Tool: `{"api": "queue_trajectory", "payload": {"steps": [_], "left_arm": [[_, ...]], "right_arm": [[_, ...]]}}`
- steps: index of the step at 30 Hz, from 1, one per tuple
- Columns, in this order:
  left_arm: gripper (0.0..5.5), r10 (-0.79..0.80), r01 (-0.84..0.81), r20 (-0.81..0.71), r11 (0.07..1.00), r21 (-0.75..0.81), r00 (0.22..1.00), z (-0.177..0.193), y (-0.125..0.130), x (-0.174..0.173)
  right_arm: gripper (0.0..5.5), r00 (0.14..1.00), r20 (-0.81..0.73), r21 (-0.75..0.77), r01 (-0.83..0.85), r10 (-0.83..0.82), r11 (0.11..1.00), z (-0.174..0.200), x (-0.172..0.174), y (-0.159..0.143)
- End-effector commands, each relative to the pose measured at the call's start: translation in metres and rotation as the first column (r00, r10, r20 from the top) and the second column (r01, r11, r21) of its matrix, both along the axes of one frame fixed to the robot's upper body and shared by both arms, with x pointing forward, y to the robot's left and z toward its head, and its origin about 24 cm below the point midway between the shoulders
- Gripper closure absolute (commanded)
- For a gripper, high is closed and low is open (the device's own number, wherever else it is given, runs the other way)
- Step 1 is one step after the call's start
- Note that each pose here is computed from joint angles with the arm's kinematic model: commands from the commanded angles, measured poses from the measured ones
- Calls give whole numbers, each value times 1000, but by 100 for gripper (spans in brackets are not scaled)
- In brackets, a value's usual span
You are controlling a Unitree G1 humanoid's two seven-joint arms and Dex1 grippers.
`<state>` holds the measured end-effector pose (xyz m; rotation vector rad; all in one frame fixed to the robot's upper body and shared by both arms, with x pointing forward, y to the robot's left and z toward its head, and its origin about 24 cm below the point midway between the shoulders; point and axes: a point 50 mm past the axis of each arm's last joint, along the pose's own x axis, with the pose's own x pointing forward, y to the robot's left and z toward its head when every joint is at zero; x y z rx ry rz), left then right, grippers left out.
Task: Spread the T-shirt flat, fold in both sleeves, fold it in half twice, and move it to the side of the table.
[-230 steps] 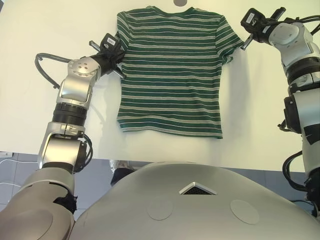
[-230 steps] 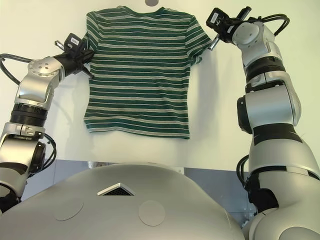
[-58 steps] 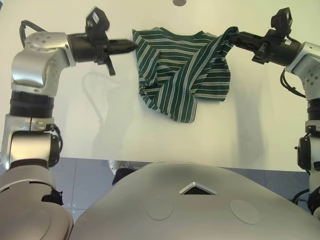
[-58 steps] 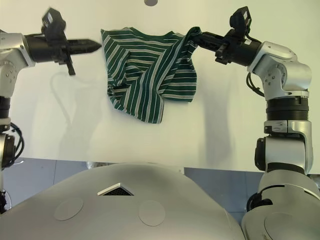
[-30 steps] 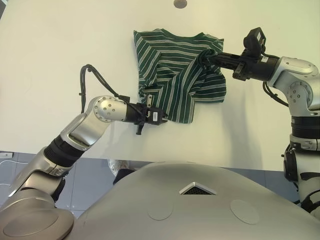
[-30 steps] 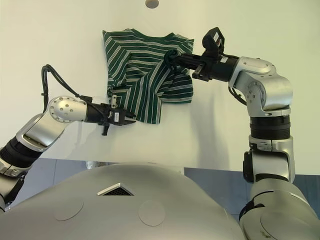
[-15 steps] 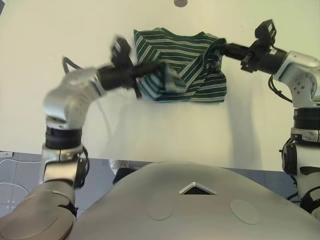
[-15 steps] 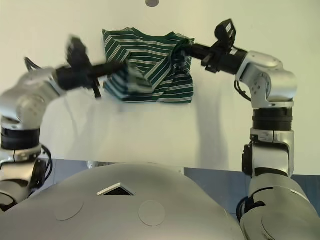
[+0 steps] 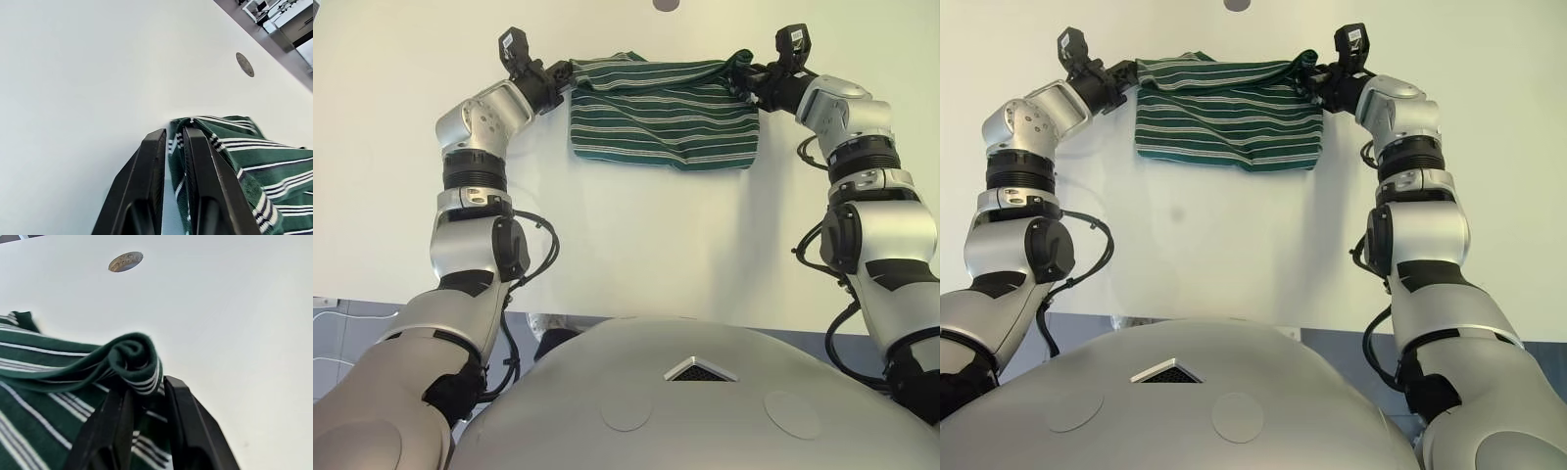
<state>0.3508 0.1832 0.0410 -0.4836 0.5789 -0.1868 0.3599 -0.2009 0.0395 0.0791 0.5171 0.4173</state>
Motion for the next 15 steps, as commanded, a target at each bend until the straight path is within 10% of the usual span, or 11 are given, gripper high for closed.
{"api": "queue_trajectory", "payload": {"steps": [1,5,9,15], "left_arm": [[479,-115,74,110,942,328,987,3,23,-9],[474,-593,406,286,760,507,753,34,1,-51],[546,-926,700,65,327,635,373,23,-41,-90],[546,-885,757,-383,-54,651,266,-21,-10,-109]], "right_arm": [[451,968,250,-77,47,-26,996,39,14,-17],[469,895,300,-192,-282,330,940,46,-9,-1],[548,692,137,-227,-674,709,703,32,-52,29],[548,404,-288,-342,-890,868,301,1,-102,5]]}}
